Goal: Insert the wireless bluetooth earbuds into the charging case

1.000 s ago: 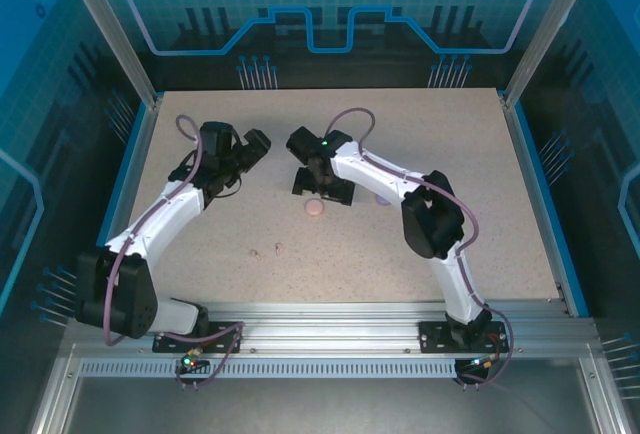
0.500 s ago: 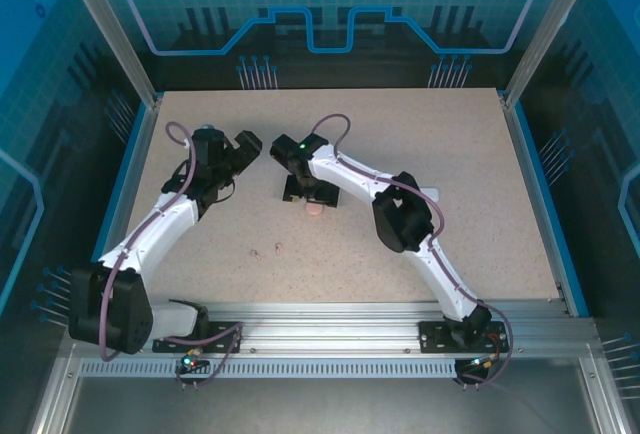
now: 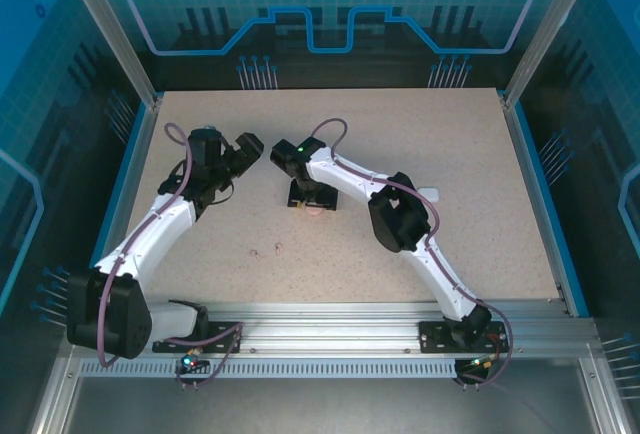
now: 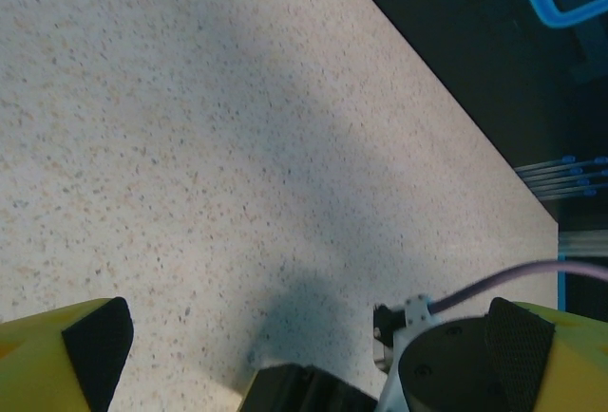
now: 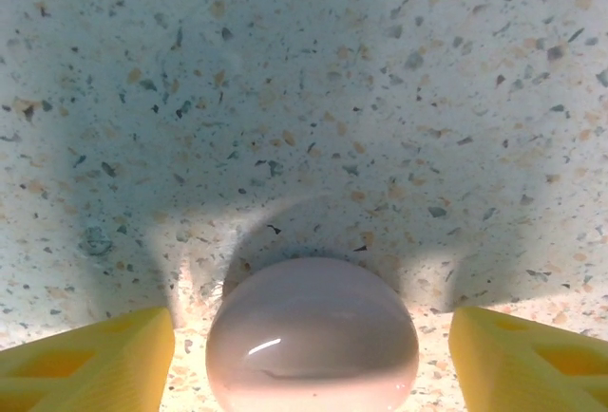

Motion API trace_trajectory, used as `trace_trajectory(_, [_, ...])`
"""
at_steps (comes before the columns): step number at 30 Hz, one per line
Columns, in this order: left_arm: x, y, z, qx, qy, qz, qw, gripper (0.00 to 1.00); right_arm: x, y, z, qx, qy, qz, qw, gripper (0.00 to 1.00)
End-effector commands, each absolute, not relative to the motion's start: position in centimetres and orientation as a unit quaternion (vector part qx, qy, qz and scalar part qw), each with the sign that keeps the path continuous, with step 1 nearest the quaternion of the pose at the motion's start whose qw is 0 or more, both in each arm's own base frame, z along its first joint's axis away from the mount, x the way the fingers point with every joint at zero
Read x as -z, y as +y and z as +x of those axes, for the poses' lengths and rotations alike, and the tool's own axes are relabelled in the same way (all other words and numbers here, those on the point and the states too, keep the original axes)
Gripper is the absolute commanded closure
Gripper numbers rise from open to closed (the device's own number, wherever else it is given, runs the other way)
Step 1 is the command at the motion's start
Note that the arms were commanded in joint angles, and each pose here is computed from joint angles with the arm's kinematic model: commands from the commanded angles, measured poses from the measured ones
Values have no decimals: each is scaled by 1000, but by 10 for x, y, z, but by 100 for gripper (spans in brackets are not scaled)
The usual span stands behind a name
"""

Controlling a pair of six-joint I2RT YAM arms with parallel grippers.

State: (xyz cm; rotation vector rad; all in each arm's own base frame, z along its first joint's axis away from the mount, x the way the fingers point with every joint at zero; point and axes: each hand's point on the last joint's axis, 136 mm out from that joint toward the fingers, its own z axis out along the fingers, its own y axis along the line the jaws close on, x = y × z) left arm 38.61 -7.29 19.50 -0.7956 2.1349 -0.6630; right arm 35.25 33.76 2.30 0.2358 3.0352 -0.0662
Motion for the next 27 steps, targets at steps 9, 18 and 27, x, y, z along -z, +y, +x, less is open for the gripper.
trace_trajectory(9, [-198, -102, 381, 316, 855, -286, 297, 1, -7, 341, 343, 22, 997, 68, 30, 28])
trace_trajectory(18, [-194, -101, 369, 328, 845, -311, 286, 1, 0, 338, 345, 12, 997, 78, 27, 38])
trace_trajectory(27, [-186, -94, 353, 301, 855, -327, 267, 1, 0, 337, 342, -13, 996, 87, 27, 51])
